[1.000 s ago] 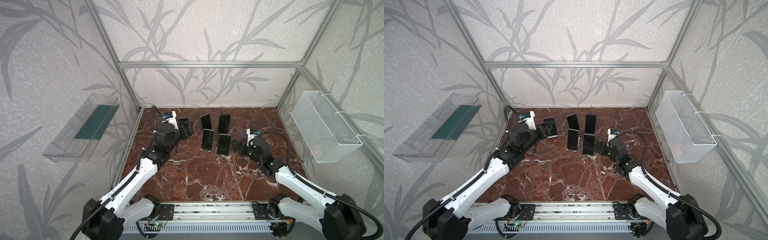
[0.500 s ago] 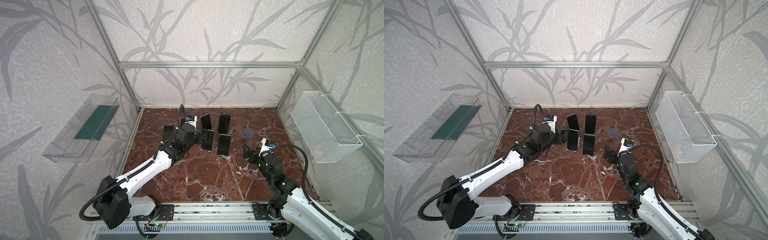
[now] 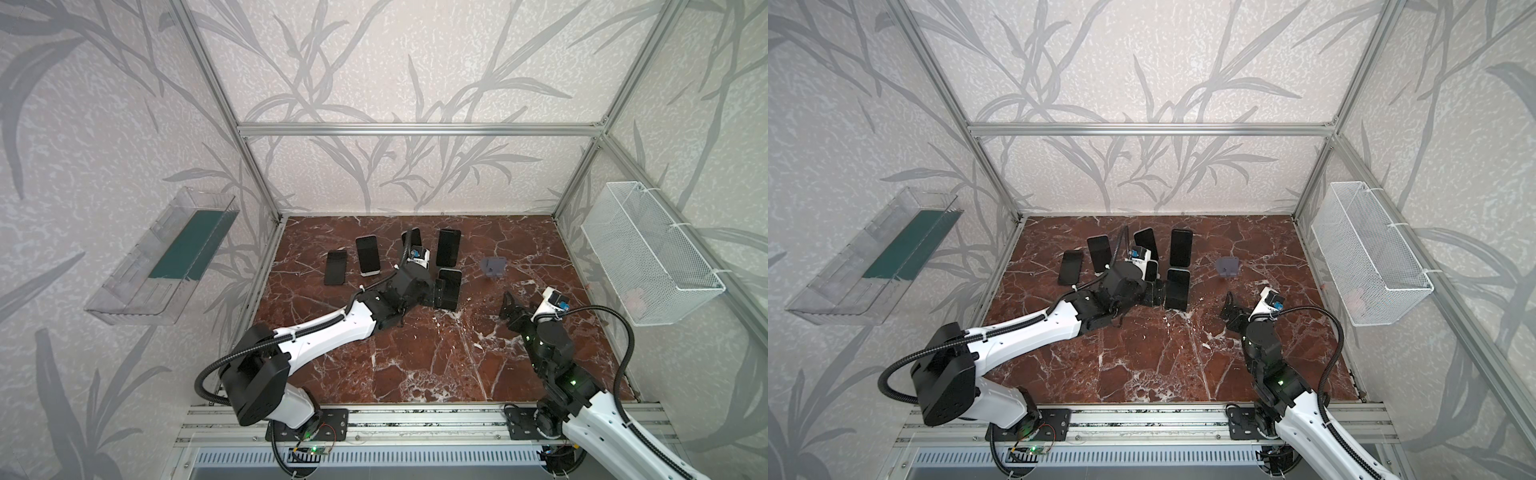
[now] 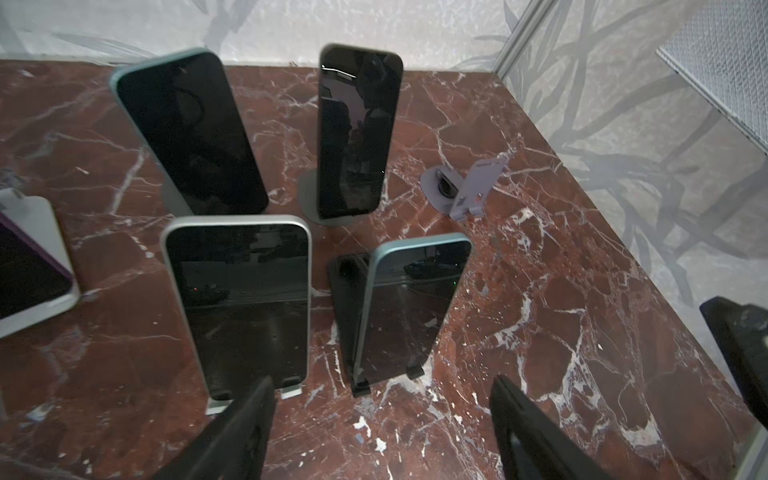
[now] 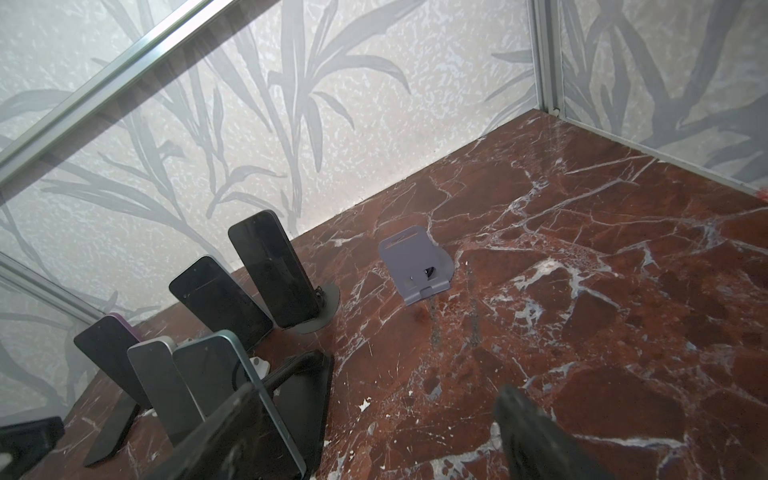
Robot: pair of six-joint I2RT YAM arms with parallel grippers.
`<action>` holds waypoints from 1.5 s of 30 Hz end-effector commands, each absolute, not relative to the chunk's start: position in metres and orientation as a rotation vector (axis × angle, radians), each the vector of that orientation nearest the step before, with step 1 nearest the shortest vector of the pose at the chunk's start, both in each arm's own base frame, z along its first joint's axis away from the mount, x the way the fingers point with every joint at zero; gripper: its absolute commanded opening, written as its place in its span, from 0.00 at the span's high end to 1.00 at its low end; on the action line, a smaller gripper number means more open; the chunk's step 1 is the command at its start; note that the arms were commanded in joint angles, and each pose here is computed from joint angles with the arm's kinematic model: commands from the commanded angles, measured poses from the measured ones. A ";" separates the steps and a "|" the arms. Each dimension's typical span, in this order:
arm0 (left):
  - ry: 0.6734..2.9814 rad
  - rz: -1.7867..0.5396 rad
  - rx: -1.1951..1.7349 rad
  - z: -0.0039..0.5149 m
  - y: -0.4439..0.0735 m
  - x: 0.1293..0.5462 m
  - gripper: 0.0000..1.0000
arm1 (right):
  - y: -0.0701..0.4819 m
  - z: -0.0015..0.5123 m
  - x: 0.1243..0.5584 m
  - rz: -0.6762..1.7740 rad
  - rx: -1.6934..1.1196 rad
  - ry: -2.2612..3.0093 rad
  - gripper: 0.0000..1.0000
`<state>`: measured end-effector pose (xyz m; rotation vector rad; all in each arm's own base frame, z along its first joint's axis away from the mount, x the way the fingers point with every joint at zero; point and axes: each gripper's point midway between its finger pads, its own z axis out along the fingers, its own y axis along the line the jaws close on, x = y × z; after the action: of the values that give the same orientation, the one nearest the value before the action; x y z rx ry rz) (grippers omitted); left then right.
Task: Remove the phone from the phone stand
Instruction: 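Reach the left gripper to the teal-edged phone while the right gripper draws back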
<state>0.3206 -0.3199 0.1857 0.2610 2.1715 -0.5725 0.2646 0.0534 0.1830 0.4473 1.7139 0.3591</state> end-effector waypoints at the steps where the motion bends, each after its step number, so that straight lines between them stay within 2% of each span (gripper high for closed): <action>1: 2.163 -0.603 0.217 0.192 -0.328 0.324 0.17 | 0.052 0.174 0.265 0.347 0.468 1.730 0.12; 6: 2.202 -0.608 0.259 0.187 -0.340 0.318 0.13 | 0.047 0.161 0.266 0.343 0.547 1.743 0.11; 9: 2.228 -0.590 0.293 0.183 -0.349 0.315 0.01 | 0.048 0.161 0.266 0.355 0.550 1.739 0.11; 13: 2.265 -0.554 0.309 0.178 -0.359 0.319 0.01 | 0.047 0.163 0.265 0.355 0.540 1.727 0.11; 19: 2.326 -0.301 0.300 0.177 -0.354 0.330 0.01 | 0.046 0.164 0.265 0.354 0.543 1.713 0.11; 25: 2.353 -0.206 0.361 0.159 -0.361 0.327 0.01 | 0.044 0.163 0.265 0.339 0.555 1.717 0.11; 29: 2.330 -0.208 0.372 0.153 -0.366 0.326 0.01 | 0.043 0.163 0.264 0.341 0.559 1.712 0.10; 31: 2.309 -0.221 0.400 0.153 -0.373 0.324 0.05 | 0.044 0.162 0.265 0.343 0.557 1.715 0.10; 45: 2.240 -0.197 0.348 0.143 -0.381 0.336 0.04 | 0.057 0.167 0.269 0.379 0.484 1.739 0.10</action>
<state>0.3280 -0.3860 0.1370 0.3889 2.2943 -0.2342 0.2664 0.0509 0.1588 0.5147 1.7560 0.3518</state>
